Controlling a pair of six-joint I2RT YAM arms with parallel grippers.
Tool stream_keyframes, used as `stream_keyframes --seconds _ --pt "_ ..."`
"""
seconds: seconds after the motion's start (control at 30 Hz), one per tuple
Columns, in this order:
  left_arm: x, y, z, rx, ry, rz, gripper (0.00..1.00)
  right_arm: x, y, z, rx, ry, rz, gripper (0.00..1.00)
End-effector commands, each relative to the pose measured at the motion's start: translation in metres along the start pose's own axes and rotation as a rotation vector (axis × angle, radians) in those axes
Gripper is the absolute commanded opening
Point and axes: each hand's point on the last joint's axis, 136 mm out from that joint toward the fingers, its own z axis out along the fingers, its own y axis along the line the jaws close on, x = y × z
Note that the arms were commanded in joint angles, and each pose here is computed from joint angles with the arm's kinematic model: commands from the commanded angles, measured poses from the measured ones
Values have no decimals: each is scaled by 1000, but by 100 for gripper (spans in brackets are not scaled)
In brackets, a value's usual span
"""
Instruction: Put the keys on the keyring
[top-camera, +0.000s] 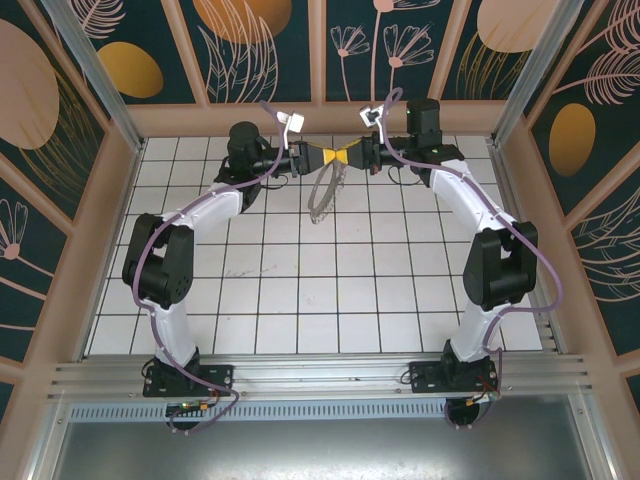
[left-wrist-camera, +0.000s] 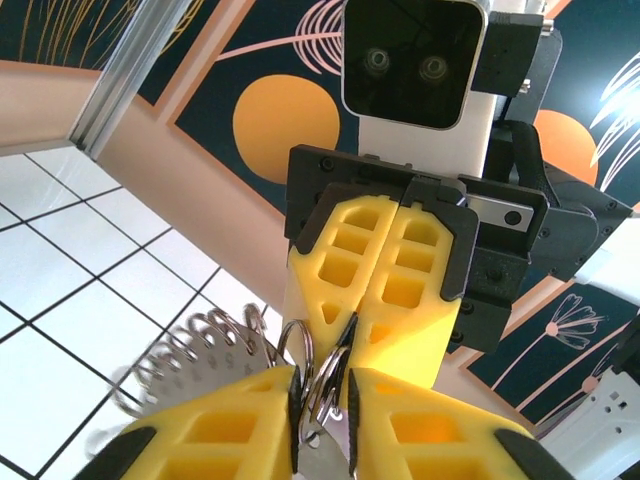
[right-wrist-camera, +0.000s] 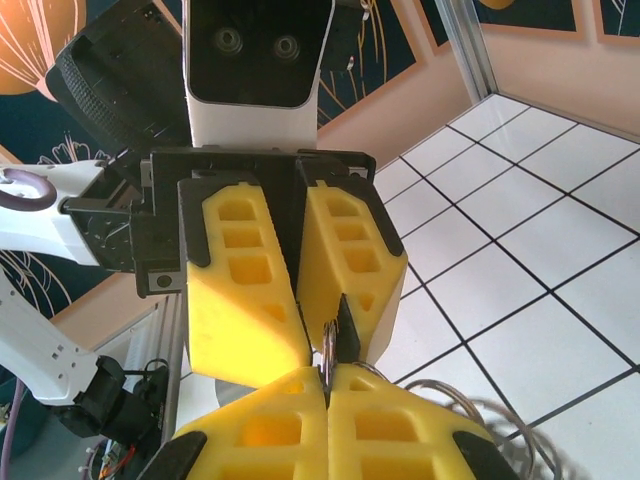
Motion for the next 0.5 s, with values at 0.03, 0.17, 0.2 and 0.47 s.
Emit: stream_keyframes --seconds 0.03,0.17,0.2,0.47 --pt "-6 -11 6 43 -10 46 12 -6 11 -2 -50 -13 -35 0" --pt "-8 -15 6 49 -18 49 0 -7 12 -3 -42 -12 -35 0" --pt "-9 -16 6 50 -22 51 0 -8 11 -3 -33 -16 -35 0" --pt "-23 -31 1 46 -72 74 0 -34 17 -49 101 -187 -45 34"
